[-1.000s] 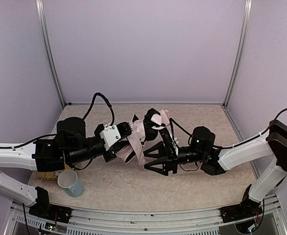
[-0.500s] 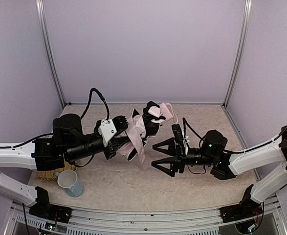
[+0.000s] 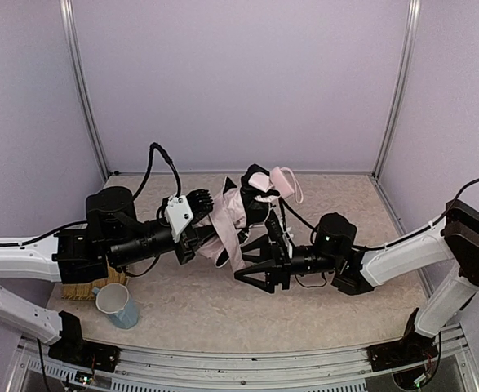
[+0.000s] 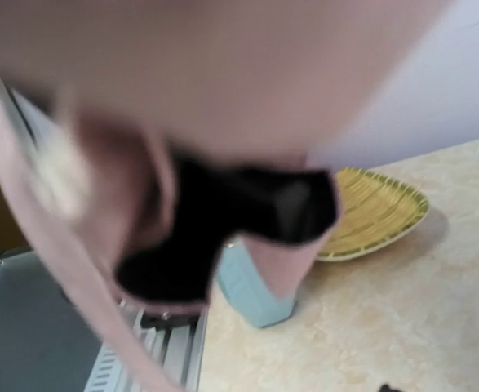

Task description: Put away the umbrella

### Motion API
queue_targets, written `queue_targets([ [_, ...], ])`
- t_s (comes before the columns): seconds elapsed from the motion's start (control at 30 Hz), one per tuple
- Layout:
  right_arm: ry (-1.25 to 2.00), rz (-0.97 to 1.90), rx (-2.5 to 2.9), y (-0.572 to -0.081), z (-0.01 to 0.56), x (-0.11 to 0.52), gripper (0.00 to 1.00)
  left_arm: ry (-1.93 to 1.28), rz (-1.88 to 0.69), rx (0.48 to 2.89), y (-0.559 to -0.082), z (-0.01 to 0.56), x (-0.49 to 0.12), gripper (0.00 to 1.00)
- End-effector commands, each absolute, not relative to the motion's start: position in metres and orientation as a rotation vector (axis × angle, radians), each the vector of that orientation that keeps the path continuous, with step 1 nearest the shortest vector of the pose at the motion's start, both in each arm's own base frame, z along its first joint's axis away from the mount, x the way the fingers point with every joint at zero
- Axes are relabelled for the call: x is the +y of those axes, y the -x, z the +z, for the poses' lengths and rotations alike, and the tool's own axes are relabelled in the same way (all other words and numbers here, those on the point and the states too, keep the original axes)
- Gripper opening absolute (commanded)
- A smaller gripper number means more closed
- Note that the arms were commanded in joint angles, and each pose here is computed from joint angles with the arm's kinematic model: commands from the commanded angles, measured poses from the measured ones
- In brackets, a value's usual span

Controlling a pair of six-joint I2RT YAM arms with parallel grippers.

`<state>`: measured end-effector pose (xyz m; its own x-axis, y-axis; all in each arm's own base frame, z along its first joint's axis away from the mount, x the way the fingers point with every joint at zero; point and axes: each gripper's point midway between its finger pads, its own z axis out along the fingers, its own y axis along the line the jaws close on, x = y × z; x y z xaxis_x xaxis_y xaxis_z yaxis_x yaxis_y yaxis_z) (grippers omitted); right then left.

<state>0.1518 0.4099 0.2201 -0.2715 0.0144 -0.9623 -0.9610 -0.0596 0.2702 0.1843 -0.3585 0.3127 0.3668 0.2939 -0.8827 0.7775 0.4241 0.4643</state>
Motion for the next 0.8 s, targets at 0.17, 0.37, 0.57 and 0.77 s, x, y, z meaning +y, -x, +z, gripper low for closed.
queue_targets([
  [0.17, 1.136, 1.565, 1.297, -0.136, 0.228, 0.418, 0.45, -1.065, -0.449, 1.118, -0.184, 0.355, -0.364, 0.00],
  [0.37, 1.145, 1.565, 1.291, -0.133, 0.227, 0.415, 0.39, -1.076, -0.454, 1.114, -0.181, 0.355, -0.363, 0.00],
  [0.57, 1.160, 1.567, 1.269, -0.128, 0.232, 0.411, 0.22, -1.085, -0.446, 1.123, -0.182, 0.351, -0.363, 0.00],
  [0.77, 1.123, 1.543, 1.272, -0.130, 0.233, 0.404, 0.00, -1.078, -0.436, 1.146, -0.186, 0.348, -0.363, 0.00],
])
